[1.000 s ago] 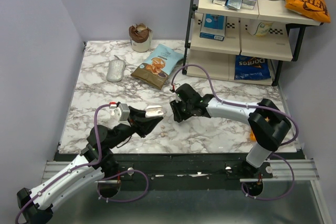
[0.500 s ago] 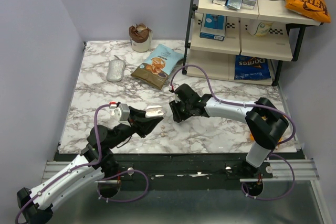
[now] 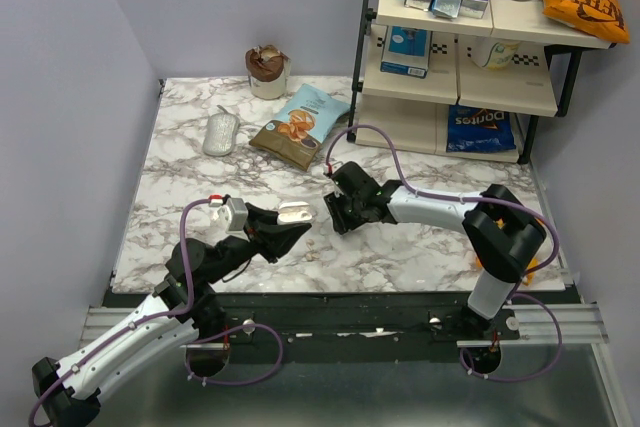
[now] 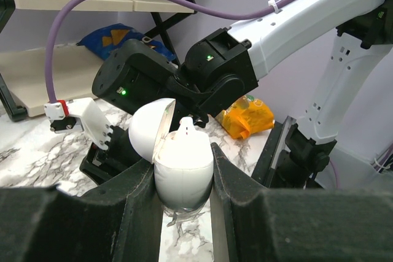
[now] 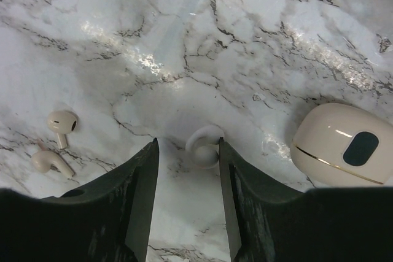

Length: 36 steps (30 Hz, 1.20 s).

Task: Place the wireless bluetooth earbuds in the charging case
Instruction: Adjust the earbud at the center of the board.

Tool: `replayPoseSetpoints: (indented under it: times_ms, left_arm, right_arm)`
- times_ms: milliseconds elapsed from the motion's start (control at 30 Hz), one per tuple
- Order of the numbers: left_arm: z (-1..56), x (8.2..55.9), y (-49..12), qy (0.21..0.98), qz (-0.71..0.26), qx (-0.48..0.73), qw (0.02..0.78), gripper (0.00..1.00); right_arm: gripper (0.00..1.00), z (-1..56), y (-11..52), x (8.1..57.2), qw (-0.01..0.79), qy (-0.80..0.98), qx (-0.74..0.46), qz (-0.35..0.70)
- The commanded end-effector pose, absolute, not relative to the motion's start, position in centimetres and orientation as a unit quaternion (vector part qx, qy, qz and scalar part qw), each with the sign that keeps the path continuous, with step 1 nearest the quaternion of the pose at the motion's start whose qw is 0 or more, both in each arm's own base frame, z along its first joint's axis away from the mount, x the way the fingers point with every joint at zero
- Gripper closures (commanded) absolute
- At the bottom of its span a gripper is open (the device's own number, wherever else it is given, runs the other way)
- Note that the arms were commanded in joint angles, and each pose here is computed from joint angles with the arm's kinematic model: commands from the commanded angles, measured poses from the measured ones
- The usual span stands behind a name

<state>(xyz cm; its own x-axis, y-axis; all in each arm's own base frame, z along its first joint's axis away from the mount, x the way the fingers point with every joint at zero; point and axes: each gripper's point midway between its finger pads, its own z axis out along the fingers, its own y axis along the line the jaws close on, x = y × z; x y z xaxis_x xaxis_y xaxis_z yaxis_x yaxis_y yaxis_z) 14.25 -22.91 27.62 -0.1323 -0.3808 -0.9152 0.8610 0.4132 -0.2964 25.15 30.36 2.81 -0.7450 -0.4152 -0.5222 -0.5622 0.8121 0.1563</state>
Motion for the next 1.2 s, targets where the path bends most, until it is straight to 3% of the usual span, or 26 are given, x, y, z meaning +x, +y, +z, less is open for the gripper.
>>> replayPoseSetpoints:
  times_ms: [0,500,833,1167]
  left_arm:
    - [27.5,14.3,-22.9,0.563,-0.5,0.206,0.625,1.0]
    - [27.5,14.2,-22.9,0.563,-0.5,0.208,0.624,1.0]
    - [27.5,14.2,-22.9,0.562,-0.501,0.208,0.625,1.0]
    - [27.6,14.2,-22.9,0.561,-0.501,0.207,0.625,1.0]
  right_arm:
    - [0.48,1.1,29.0,24.5,0.221,0.932,-0.258,0.123]
    - [0.56,1.1,27.1,25.8,0.241,0.94,-0.23,0.073]
    - [0.45,3.6,28.2,25.5,0.264,0.925,-0.245,0.123]
    - [0.43,6.4,31.3,25.0,0.274,0.907,-0.27,0.172]
